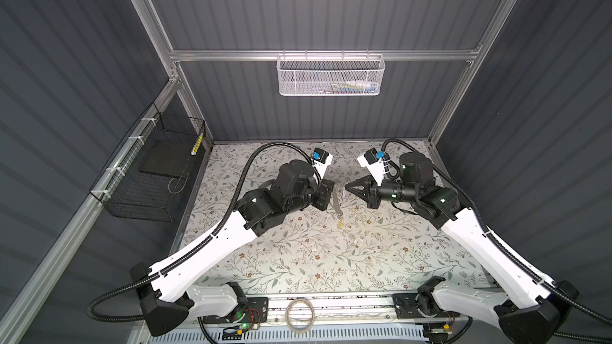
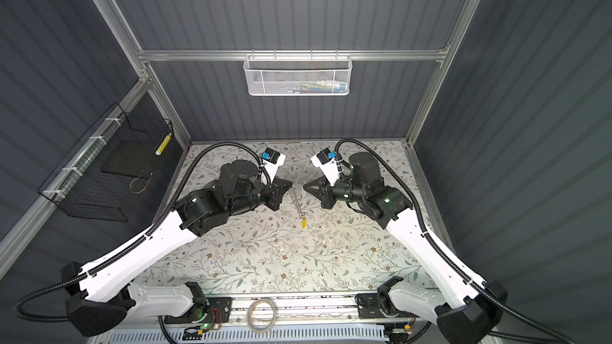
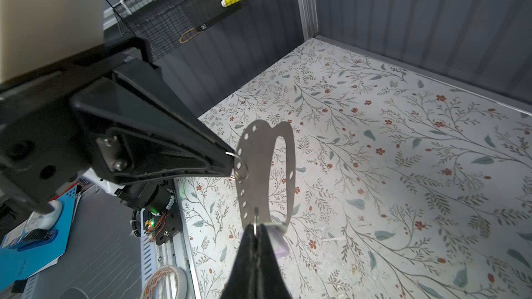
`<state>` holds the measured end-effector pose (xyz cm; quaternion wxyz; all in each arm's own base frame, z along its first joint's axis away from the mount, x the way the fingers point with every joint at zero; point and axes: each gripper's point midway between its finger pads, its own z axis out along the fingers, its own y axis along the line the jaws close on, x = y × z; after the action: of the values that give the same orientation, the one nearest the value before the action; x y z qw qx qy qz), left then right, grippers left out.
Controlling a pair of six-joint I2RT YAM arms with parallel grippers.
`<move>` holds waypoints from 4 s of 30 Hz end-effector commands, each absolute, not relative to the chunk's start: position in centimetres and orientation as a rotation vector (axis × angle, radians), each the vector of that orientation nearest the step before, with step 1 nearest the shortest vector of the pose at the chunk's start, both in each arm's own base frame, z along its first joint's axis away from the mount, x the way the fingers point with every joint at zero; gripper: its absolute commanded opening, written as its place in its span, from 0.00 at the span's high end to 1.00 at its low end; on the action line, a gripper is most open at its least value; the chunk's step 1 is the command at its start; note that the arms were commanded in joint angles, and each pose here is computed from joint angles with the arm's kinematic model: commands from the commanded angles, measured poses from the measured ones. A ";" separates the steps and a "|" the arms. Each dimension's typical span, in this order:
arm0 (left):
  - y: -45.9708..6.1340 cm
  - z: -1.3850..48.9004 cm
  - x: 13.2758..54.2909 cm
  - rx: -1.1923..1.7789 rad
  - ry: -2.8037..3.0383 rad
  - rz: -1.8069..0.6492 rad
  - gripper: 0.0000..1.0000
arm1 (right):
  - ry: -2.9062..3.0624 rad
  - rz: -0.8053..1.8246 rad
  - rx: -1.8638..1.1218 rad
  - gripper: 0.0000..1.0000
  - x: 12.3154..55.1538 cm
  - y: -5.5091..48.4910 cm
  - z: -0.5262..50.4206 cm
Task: Attach keys to a key ring
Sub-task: Pick up the key from the center of the table, then insert the key into the keyring.
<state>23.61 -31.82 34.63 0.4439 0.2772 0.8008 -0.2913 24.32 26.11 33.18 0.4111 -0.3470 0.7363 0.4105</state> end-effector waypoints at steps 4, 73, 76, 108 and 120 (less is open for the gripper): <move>-33.4 36.2 22.3 0.776 1.878 -0.766 1.00 | 1.760 1.115 -0.924 1.00 22.2 26.4 35.6; -34.3 38.9 18.4 0.883 1.642 -0.820 1.00 | 2.032 1.014 -0.604 1.00 26.1 24.4 34.5; -34.5 38.9 18.3 0.889 1.632 -0.829 1.00 | 2.036 1.019 -0.615 1.00 25.8 24.8 34.5; -35.3 39.6 16.1 0.988 1.534 -0.912 1.00 | 2.164 0.973 -0.508 1.00 26.4 25.3 35.3; -34.6 40.7 16.4 0.953 1.449 -0.866 1.00 | 2.275 0.986 -0.460 1.00 25.8 25.5 34.2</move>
<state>19.93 -33.82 35.68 0.5304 0.3784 0.6978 -0.2977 23.86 26.21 34.94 0.2891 -0.2047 0.8424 0.4060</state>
